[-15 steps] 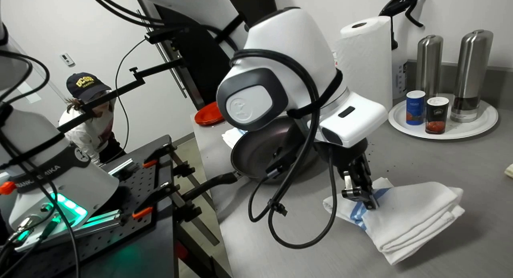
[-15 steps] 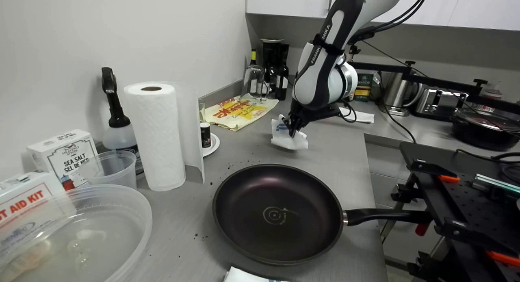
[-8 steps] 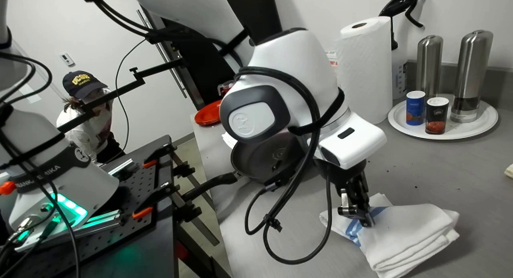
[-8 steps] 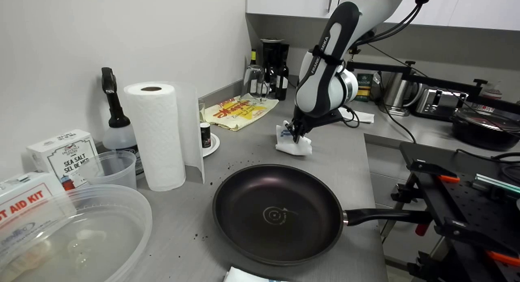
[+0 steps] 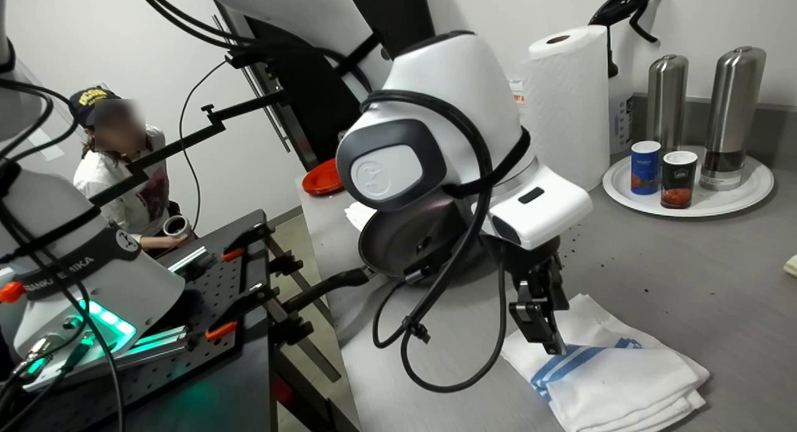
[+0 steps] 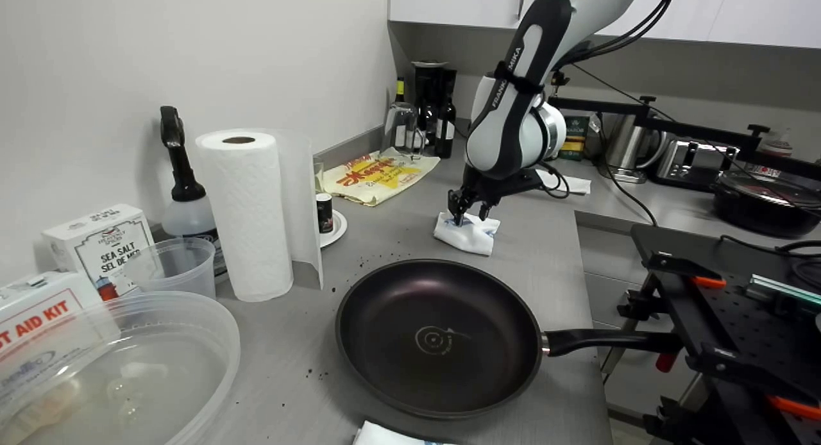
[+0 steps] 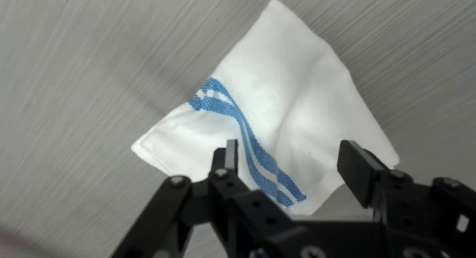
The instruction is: Wipe the pan with a towel
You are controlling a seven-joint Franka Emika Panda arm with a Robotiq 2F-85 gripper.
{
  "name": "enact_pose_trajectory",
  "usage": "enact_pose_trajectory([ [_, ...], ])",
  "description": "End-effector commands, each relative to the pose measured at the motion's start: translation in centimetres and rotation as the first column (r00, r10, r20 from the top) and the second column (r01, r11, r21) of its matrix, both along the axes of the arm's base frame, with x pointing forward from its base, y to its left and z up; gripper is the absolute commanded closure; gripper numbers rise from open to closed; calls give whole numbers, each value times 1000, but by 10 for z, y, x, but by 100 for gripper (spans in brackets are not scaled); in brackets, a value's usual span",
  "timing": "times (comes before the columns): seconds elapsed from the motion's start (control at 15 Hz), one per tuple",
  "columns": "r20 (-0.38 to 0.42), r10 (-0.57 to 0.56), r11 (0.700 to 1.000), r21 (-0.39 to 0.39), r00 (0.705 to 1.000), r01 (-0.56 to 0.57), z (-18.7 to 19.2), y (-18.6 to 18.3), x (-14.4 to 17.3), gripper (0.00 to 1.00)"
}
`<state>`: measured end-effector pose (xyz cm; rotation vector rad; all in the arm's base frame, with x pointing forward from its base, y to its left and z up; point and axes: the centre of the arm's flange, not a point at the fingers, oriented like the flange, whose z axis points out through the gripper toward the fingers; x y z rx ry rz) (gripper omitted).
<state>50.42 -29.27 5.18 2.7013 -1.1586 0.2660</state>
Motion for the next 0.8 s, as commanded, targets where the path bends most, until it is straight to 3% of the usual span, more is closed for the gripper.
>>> enact_pose_trajectory([
  [0.0,6,45,996,75,999,-45,62,35,-10,1],
  [0.33,69,258,961,86,964,-263,149,82,-22,0],
  [0.53,91,410,904,90,907,-418,196,111,-40,0],
  [0.73,95,554,826,59,827,-560,236,137,-66,0],
])
